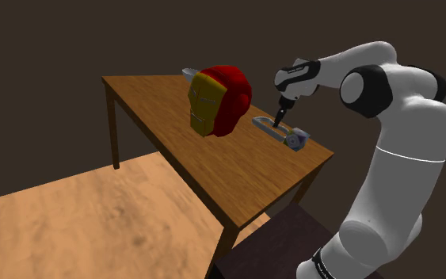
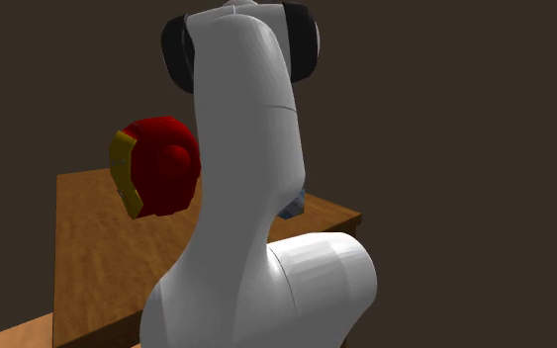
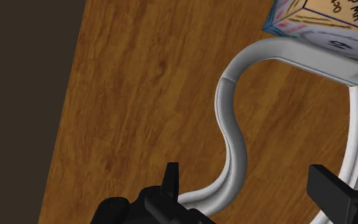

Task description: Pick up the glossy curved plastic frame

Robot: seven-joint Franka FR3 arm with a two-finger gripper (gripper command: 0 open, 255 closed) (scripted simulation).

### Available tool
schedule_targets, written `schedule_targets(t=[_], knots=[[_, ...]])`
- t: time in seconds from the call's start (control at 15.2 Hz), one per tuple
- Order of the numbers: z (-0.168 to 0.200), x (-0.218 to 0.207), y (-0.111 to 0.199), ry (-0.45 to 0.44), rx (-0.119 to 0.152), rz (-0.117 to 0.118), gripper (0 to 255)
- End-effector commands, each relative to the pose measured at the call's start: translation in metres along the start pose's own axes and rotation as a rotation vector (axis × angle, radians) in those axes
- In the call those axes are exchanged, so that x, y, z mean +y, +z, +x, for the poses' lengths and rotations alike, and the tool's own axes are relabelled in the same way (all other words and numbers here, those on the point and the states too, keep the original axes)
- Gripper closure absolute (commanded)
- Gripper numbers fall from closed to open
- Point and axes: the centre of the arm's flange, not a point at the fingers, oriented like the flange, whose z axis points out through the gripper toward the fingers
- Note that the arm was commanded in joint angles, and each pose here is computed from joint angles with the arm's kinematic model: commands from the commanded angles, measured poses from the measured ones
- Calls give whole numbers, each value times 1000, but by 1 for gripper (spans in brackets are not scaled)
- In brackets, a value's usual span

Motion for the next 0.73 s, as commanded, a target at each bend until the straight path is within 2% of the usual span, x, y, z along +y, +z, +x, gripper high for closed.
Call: schedule_targets(t=[0.0, 0.26, 0.46, 0.53, 0.66], knots=[[0, 3, 11, -3, 2, 0, 0], [-1, 1, 32, -3, 2, 0, 0], [-1, 1, 35, -3, 2, 0, 0], [0, 1, 34, -3, 2, 0, 255], [0, 1, 34, -3, 2, 0, 255]])
